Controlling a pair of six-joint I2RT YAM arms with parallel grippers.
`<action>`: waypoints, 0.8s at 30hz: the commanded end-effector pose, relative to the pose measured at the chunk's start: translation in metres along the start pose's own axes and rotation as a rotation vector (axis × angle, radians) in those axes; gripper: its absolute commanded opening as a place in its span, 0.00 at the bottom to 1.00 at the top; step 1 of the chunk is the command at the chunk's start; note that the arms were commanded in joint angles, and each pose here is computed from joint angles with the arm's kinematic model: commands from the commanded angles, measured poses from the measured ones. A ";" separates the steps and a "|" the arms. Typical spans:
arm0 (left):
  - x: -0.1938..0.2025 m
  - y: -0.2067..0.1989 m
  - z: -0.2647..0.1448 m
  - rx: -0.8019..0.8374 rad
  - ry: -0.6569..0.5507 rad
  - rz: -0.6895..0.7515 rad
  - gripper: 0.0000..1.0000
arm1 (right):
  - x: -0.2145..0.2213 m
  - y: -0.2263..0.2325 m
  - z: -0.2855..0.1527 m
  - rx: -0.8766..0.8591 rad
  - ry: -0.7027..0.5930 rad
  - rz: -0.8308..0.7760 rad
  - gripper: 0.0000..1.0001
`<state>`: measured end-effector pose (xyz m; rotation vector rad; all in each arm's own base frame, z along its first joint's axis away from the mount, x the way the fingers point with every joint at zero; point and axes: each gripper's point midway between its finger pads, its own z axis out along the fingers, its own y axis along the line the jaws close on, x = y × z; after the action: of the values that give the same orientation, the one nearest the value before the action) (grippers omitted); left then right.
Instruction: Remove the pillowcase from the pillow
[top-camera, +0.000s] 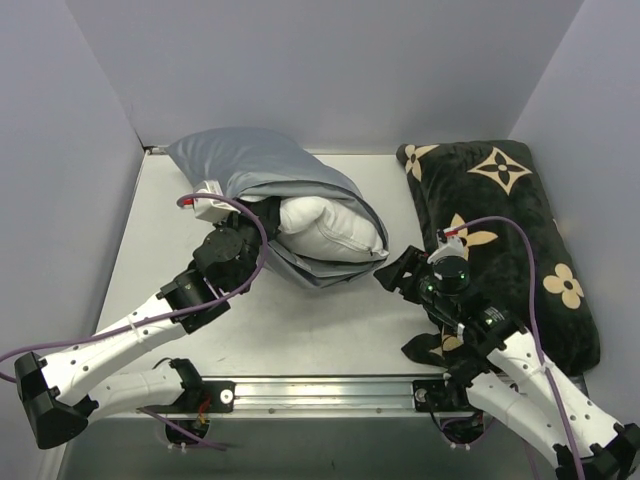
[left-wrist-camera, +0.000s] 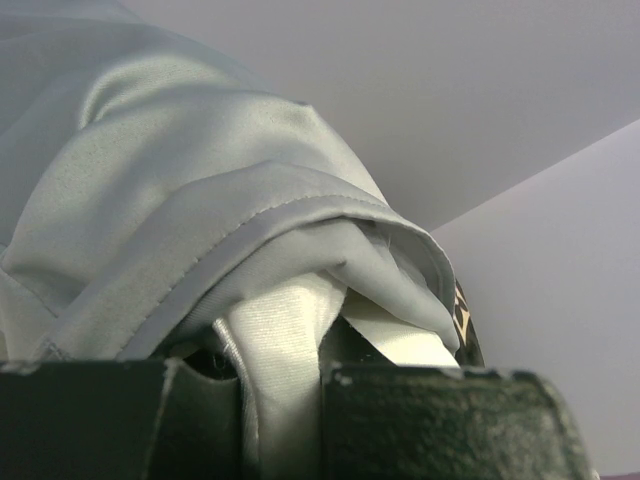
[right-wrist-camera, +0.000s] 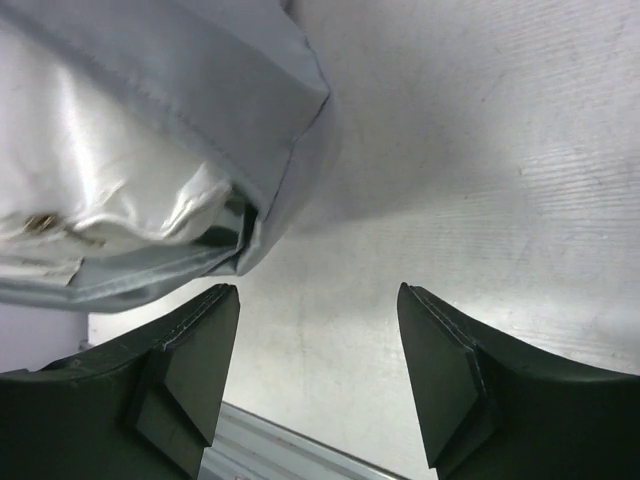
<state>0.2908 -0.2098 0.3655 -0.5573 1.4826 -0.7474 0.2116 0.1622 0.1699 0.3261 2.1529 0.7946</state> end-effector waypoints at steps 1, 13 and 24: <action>-0.055 -0.045 -0.005 0.102 -0.110 -0.140 0.00 | -0.022 0.007 0.010 0.020 -0.049 -0.027 0.65; -0.059 -0.043 -0.015 0.111 -0.084 -0.161 0.00 | -0.050 0.031 0.063 -0.224 -0.099 0.152 0.70; -0.068 -0.037 -0.043 0.156 -0.006 -0.198 0.00 | -0.061 0.040 0.106 -0.393 -0.005 0.233 0.29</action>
<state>0.2684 -0.1948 0.3667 -0.5358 1.5379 -0.7889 0.3186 0.1938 0.1438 0.4890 2.0446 1.1428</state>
